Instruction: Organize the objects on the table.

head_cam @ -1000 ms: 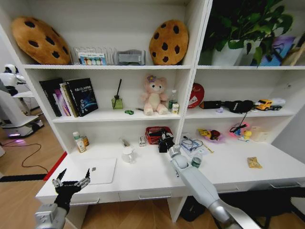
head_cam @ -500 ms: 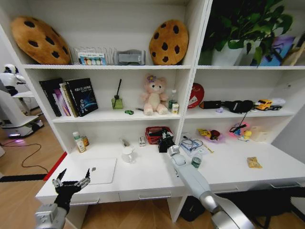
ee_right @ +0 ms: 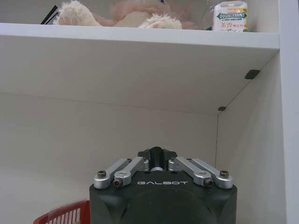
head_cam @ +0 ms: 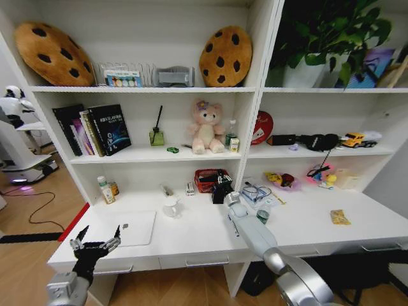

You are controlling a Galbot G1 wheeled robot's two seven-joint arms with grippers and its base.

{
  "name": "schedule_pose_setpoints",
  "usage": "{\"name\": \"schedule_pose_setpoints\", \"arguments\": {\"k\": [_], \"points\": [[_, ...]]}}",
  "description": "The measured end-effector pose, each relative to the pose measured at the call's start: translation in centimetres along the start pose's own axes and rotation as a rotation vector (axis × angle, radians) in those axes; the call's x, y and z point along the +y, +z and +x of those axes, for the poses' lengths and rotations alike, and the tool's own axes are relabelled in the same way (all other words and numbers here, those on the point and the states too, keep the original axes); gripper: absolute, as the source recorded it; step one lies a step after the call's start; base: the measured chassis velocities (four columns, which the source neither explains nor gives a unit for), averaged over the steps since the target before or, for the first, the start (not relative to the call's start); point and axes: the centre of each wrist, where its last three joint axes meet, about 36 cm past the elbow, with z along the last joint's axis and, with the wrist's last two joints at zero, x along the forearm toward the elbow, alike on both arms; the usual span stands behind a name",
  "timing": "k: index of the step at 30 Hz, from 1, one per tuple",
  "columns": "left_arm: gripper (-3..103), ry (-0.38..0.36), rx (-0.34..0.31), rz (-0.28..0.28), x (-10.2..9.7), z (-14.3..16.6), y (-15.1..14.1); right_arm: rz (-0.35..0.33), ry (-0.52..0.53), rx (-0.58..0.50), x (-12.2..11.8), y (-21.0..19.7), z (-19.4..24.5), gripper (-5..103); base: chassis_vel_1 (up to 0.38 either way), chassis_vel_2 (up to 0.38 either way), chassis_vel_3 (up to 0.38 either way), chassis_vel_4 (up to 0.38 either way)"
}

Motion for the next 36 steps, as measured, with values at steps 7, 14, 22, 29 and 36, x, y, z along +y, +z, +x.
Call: {"name": "schedule_pose_setpoints", "arguments": {"k": [7, 14, 22, 29, 36], "points": [[100, 0.0, 0.0, 0.0, 0.0, 0.0, 0.0, -0.012, -0.013, 0.01, 0.6, 0.7, 0.2, 14, 0.0, 0.0, 0.0, 0.0], [100, 0.0, 0.0, 0.0, 0.0, 0.0, 0.0, -0.015, -0.023, -0.008, 0.9, 0.6, -0.9, 14, 0.0, 0.0, 0.0, 0.0], [100, 0.0, 0.0, 0.0, 0.0, 0.0, 0.0, -0.015, -0.047, -0.008, 0.8, 0.7, -0.7, 14, 0.0, 0.0, 0.0, 0.0], [100, 0.0, 0.0, 0.0, 0.0, 0.0, 0.0, -0.04, -0.082, 0.065, 0.9, 0.1, 0.4, 21, 0.0, 0.0, 0.0, 0.0], [100, 0.0, 0.0, 0.0, 0.0, 0.0, 0.0, -0.053, -0.079, 0.075, 1.0, 0.0, 0.7, 42, 0.0, 0.0, 0.0, 0.0]]}}
